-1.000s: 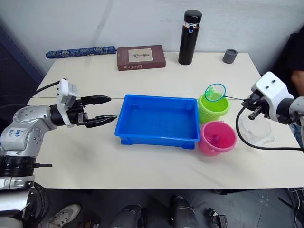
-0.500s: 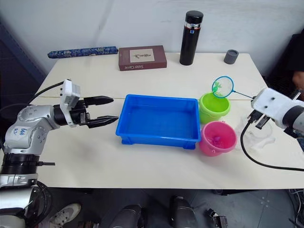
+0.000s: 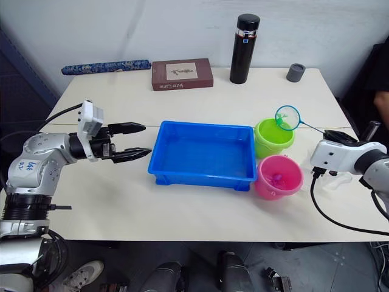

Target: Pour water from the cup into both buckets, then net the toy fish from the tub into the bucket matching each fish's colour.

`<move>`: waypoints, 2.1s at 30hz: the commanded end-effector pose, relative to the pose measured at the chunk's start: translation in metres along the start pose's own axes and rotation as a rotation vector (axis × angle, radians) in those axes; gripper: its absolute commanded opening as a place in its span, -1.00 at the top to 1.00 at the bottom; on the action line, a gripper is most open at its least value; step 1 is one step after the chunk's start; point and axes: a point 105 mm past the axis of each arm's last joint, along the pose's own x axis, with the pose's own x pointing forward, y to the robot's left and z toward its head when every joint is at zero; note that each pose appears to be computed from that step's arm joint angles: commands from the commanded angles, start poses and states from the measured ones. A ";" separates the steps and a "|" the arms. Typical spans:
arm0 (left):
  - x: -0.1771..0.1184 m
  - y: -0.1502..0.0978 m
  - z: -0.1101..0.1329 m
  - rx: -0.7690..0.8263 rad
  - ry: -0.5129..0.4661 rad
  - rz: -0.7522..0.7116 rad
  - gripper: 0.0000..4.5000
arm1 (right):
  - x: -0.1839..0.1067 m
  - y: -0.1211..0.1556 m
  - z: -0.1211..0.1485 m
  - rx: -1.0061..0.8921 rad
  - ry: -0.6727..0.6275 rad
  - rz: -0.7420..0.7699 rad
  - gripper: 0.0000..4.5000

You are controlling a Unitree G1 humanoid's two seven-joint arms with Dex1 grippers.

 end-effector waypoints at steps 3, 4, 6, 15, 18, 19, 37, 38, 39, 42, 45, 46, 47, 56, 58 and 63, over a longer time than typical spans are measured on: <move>-0.001 -0.001 0.012 0.048 -0.018 -0.004 -0.98 | -0.002 -0.008 0.006 -0.159 -0.026 -0.039 1.00; -0.001 -0.001 0.011 0.047 -0.017 -0.003 -0.98 | -0.002 -0.007 0.006 -0.180 -0.028 -0.043 1.00; -0.001 -0.001 0.011 0.046 -0.017 -0.002 -0.98 | -0.003 -0.006 0.006 -0.226 -0.029 -0.049 1.00; 0.000 -0.003 0.013 0.046 -0.027 -0.016 -0.98 | -0.004 -0.013 0.007 -0.280 -0.028 -0.104 1.00; 0.000 -0.006 0.017 0.051 -0.033 -0.036 -0.98 | -0.005 -0.019 0.015 -0.236 -0.065 -0.105 1.00; -0.001 -0.007 0.018 0.054 -0.035 -0.042 -0.98 | -0.005 -0.021 0.019 -0.217 -0.088 -0.090 1.00; -0.036 -0.032 0.033 0.056 0.037 -0.123 -0.98 | -0.009 -0.018 0.119 0.691 -0.559 0.770 1.00; -0.038 -0.036 0.033 0.055 0.052 -0.143 -0.98 | -0.010 -0.012 0.125 0.680 -0.579 0.819 1.00; -0.038 -0.040 0.032 0.054 0.061 -0.158 -0.98 | -0.010 -0.007 0.130 0.681 -0.590 0.861 1.00; -0.036 -0.050 0.030 0.051 0.077 -0.201 -0.98 | -0.008 0.004 0.144 0.698 -0.622 0.935 1.00; -0.032 -0.058 0.022 0.049 0.087 -0.219 -0.98 | -0.011 0.018 0.164 0.710 -0.662 0.992 1.00; -0.031 -0.059 0.019 0.049 0.089 -0.218 -0.98 | -0.012 0.023 0.168 0.718 -0.667 1.007 1.00; -0.028 -0.062 0.013 0.047 0.088 -0.217 -0.98 | -0.012 0.030 0.173 0.722 -0.664 1.016 1.00; -0.002 -0.079 -0.022 -0.012 0.061 -0.209 -0.98 | -0.019 0.078 0.198 0.790 -0.613 1.035 1.00; 0.001 -0.080 -0.024 -0.020 0.055 -0.209 -0.98 | -0.017 0.084 0.202 0.813 -0.602 1.020 1.00; 0.006 -0.089 -0.039 -0.033 0.093 -0.257 -0.98 | -0.008 0.098 0.214 0.842 -0.589 0.986 1.00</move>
